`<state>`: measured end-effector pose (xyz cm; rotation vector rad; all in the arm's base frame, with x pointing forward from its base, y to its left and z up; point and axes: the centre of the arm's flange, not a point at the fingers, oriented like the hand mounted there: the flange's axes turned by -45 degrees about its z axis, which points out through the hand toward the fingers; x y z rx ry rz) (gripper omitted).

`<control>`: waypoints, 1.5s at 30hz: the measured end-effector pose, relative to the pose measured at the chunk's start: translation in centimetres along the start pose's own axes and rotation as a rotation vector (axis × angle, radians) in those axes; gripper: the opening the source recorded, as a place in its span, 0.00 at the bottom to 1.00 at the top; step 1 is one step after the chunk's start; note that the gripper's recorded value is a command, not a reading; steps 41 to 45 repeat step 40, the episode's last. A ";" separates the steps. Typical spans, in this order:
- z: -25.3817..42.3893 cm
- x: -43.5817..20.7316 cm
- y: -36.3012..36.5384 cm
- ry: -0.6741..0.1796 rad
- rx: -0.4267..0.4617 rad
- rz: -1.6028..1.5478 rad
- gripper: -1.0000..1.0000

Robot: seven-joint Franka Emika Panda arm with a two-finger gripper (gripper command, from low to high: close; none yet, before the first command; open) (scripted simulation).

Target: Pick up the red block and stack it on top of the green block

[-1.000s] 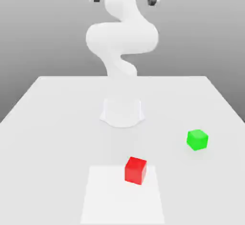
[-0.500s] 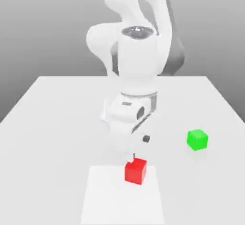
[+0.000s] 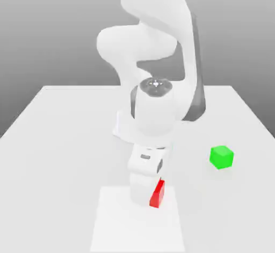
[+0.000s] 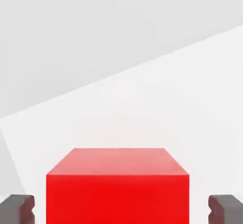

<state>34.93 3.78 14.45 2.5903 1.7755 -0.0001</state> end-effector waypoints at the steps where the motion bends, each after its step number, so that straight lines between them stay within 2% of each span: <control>1: 0.0 0.0 0.0 0.000 0.001 0.000 0.00; 16: -6.1 0.0 0.0 0.000 0.000 0.001 0.00; 24: -8.3 10.0 -10.6 0.016 0.019 -0.651 0.00; 31: -8.9 14.5 -22.4 0.003 0.006 -1.261 0.00; 37: -4.4 14.9 -24.1 0.000 0.003 -1.349 0.00; 38: -3.8 14.9 -24.1 0.000 0.002 -1.350 1.00; 45: -3.8 14.8 -24.0 0.000 0.002 -1.348 1.00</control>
